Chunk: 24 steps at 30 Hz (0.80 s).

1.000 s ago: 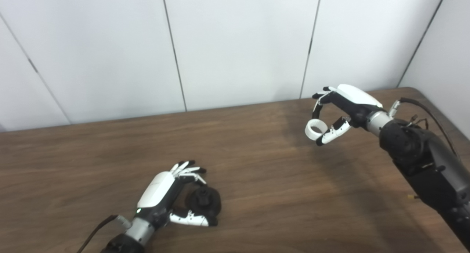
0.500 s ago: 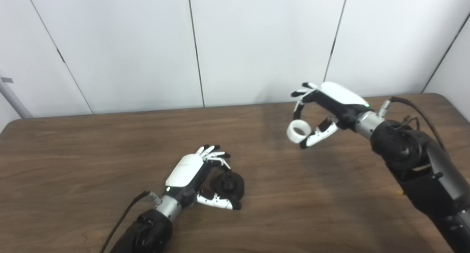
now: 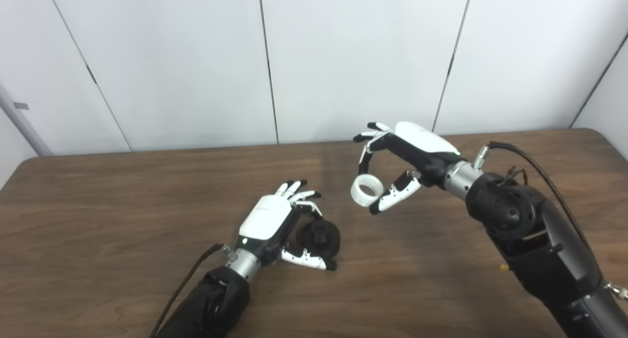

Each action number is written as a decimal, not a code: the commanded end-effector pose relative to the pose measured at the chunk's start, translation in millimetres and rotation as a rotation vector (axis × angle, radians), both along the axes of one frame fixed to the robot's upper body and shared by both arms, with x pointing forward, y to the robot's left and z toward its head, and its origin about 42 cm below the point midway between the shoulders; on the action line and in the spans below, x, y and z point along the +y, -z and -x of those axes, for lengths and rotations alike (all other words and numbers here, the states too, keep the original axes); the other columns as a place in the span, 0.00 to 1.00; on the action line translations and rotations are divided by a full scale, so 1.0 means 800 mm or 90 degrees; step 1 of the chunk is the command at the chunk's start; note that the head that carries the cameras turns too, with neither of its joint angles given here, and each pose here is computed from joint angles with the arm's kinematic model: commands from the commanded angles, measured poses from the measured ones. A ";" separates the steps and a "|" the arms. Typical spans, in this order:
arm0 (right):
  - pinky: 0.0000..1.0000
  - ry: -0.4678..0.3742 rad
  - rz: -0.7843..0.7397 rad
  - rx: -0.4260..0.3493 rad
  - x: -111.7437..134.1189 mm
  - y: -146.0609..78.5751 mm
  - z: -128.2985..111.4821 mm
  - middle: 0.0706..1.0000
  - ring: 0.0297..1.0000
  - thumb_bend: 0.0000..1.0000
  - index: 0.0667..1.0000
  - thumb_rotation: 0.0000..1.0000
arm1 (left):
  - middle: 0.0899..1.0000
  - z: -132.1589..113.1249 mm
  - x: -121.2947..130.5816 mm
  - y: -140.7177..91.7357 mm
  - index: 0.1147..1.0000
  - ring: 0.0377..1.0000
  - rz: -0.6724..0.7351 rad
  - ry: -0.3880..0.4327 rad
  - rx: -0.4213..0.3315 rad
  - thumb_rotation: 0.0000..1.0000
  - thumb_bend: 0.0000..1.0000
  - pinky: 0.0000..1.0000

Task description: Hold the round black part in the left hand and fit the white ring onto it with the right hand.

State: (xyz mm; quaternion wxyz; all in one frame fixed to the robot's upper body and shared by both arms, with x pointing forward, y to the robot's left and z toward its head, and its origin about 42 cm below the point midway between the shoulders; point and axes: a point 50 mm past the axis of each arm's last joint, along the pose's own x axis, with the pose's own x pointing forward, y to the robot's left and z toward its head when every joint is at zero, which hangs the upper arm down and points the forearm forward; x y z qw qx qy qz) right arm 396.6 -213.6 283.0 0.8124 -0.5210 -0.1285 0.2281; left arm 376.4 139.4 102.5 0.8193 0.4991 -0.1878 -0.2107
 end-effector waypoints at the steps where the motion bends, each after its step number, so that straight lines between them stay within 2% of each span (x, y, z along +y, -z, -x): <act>1: 0.97 -0.027 -0.006 -0.056 0.011 -0.027 -0.005 0.88 1.00 0.52 0.44 0.12 | 0.84 0.047 -0.004 0.069 0.41 0.99 -0.018 -0.005 0.104 0.05 0.52 1.00; 14: 0.93 -0.053 -0.013 -0.032 0.041 0.006 -0.001 0.89 0.99 0.52 0.44 0.12 | 0.84 0.052 -0.010 0.062 0.41 0.98 -0.003 0.004 0.103 0.05 0.52 1.00; 24: 0.95 -0.068 -0.039 -0.008 0.059 0.027 0.001 0.89 1.00 0.52 0.44 0.12 | 0.84 0.055 -0.012 0.057 0.41 0.98 0.002 0.007 0.106 0.05 0.52 1.00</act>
